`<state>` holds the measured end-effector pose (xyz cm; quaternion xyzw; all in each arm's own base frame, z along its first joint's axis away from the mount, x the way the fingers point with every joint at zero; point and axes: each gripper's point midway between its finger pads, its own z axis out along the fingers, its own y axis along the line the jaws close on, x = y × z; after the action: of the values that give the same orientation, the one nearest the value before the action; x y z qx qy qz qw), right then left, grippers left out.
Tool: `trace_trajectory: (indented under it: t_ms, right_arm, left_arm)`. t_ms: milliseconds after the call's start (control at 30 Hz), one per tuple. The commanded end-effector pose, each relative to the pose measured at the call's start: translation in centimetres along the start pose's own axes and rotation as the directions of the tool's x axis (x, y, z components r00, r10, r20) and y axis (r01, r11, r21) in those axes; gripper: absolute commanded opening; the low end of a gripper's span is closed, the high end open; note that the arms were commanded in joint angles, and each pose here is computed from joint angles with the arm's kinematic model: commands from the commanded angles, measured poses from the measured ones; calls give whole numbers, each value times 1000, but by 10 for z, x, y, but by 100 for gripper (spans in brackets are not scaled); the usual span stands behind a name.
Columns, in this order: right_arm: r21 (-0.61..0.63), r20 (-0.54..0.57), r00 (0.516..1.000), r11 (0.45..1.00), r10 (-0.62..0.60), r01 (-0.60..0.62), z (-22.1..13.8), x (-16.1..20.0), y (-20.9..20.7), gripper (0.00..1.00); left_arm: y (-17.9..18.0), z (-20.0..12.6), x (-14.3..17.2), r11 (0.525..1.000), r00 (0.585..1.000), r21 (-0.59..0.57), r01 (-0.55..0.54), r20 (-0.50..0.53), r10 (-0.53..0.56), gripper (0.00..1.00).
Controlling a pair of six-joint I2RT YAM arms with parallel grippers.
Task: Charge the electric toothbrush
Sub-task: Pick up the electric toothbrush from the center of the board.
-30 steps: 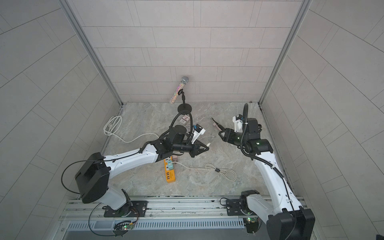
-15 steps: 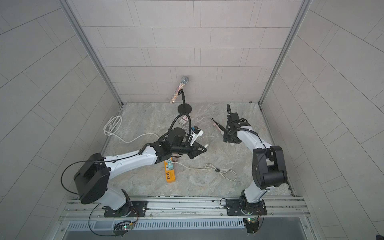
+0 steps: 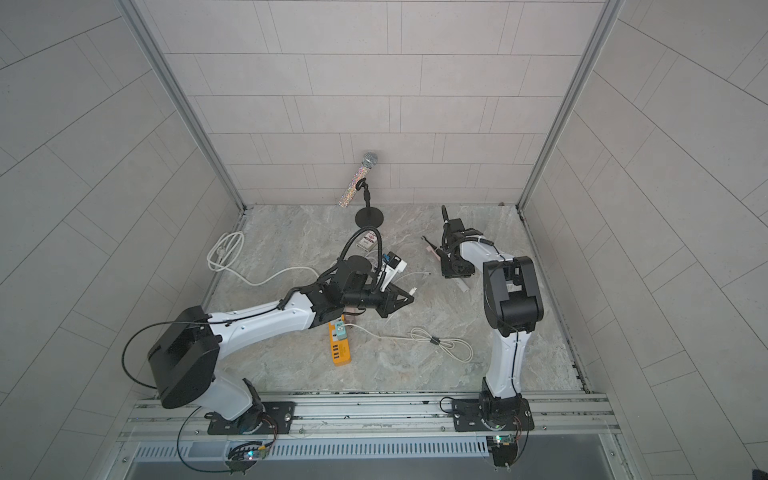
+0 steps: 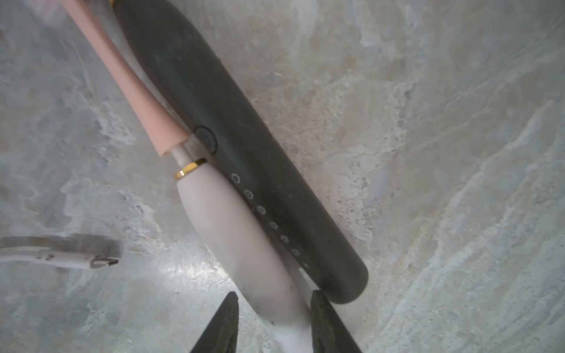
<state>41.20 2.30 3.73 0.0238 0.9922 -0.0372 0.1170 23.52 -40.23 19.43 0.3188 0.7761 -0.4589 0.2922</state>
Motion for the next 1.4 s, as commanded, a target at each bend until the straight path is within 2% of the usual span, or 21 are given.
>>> trace_trajectory:
  t_ms: [0,100,233,433,567,600,800,967,1133,1233,1367]
  right_arm:
    - [12,-50,998,999,-41,42,5,8,0,41]
    - [-8,-74,996,999,-52,51,10,12,5,36]
    - [-22,-92,993,997,-73,71,15,16,10,35]
    - [-53,-109,991,996,-84,79,19,20,15,20]
    - [-96,-88,992,992,-87,78,13,17,24,14]
    - [-112,-71,994,991,-82,74,8,15,27,11]
    - [-247,77,997,969,-2,21,-40,2,45,11]
    - [-340,200,973,940,112,-38,-93,2,48,11]
    - [-549,306,899,829,314,-103,-161,2,61,11]
    - [-684,336,827,720,452,-115,-210,2,67,10]
    - [-838,330,710,539,622,-84,-266,4,72,11]
  left_arm:
    - [-4,1,-8,1000,999,9,-26,28,26,0]
    - [-4,2,-8,1000,999,8,-26,28,26,0]
    - [-2,3,-7,1000,999,5,-22,29,21,0]
    - [-2,2,-8,1000,999,2,-21,37,21,0]
    - [-2,-1,-11,1000,998,-4,-24,49,24,0]
    - [-3,-2,-11,1000,998,-6,-23,52,23,0]
    - [-6,-15,-23,999,994,-31,-6,107,9,0]
    - [-13,-26,-30,999,982,-7,53,181,-51,0]
    - [-32,-27,-29,997,977,42,60,204,-67,0]
    - [-44,-24,-26,994,974,86,63,212,-80,0]
    - [-66,-18,-23,986,968,154,62,229,-97,0]
